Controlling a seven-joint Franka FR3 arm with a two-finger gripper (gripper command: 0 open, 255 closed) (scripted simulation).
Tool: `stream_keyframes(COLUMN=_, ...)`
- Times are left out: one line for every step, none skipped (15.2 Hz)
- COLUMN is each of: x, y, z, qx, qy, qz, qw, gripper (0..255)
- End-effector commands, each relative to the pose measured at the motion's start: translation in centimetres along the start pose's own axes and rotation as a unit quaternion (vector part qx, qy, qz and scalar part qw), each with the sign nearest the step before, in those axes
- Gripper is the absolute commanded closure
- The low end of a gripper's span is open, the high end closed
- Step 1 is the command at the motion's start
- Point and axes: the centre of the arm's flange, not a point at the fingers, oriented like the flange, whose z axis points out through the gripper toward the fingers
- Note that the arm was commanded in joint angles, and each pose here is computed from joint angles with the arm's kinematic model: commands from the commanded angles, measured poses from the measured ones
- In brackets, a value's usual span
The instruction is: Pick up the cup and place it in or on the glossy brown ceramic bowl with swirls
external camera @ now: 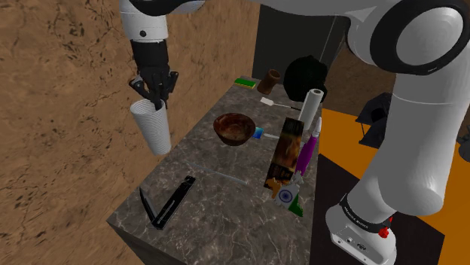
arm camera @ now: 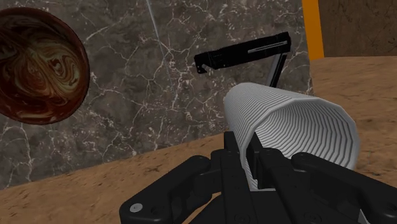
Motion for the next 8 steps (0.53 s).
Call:
stream_keyframes(x=-0.9, y=2.6, z=-0.5, qx=0.000, qy=0.000, qz=0.000, qw=1.0000, gripper=255)
stream_keyframes(x=-1.2, y=3.8, z=-0.9, qx=0.000, qy=0.000, qz=0.000, qw=1.0000, gripper=255)
stream_keyframes(x=-1.5, y=5.1, z=-1.2, qx=0.000, qy=0.000, qz=0.000, qw=1.0000, gripper=255)
stream_keyframes(x=-1.8, y=6.3, z=-1.5, qx=0.000, qy=0.000, qz=0.000, qw=1.0000, gripper=255)
stream_keyframes(x=-2.1, y=7.6, z=-1.8, qx=0.000, qy=0.000, qz=0.000, qw=1.0000, gripper=255)
stream_keyframes(x=-2.4, y=8.8, z=-2.1, qx=0.000, qy=0.000, qz=0.000, qw=1.0000, gripper=255)
stream_keyframes(x=-2.7, y=10.1, z=-2.4, qx=0.000, qy=0.000, qz=0.000, qw=1.0000, gripper=255)
stream_keyframes(x=-2.9, y=11.3, z=-2.7, qx=0.000, qy=0.000, qz=0.000, qw=1.0000, gripper=255)
